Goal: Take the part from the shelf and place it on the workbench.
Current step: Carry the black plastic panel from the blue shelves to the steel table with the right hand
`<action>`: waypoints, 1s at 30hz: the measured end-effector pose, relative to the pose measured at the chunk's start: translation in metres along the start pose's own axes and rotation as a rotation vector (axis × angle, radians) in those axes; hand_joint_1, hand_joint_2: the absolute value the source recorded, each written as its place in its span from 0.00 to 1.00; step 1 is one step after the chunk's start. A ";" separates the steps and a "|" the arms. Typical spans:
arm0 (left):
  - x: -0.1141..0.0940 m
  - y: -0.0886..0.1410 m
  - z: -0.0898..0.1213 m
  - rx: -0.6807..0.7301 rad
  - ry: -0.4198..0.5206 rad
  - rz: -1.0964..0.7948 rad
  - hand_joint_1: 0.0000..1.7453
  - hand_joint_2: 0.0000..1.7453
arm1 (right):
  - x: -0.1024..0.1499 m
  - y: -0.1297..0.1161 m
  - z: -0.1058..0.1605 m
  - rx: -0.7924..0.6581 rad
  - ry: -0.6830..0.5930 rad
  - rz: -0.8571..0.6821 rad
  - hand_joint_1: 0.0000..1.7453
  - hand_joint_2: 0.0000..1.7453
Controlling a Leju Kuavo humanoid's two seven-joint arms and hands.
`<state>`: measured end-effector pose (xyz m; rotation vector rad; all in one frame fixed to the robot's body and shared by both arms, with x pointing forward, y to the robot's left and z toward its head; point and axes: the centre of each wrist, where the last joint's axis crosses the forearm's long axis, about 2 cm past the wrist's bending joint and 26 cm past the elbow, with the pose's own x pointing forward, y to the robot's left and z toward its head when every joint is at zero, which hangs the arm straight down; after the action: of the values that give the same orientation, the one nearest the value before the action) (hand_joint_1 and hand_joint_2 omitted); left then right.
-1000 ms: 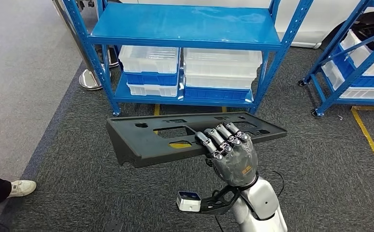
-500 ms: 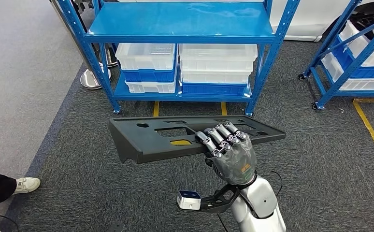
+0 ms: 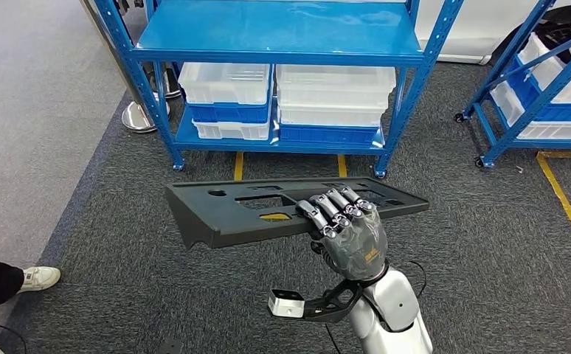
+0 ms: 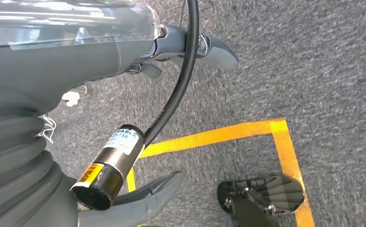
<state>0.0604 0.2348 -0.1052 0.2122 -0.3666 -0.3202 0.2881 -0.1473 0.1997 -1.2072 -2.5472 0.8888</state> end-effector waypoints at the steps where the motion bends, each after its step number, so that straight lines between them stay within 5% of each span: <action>1: 0.000 0.000 0.000 0.000 0.000 0.000 0.00 1.00 | 0.000 0.000 0.000 0.000 0.000 0.000 1.00 1.00; 30: -0.002 0.000 0.000 -0.006 0.000 -0.032 0.00 1.00 | -0.003 -0.004 0.002 -0.009 0.008 0.014 1.00 1.00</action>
<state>0.0586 0.2356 -0.1055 0.2124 -0.3621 -0.3528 0.2870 -0.1523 0.2009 -1.2303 -2.5420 0.8750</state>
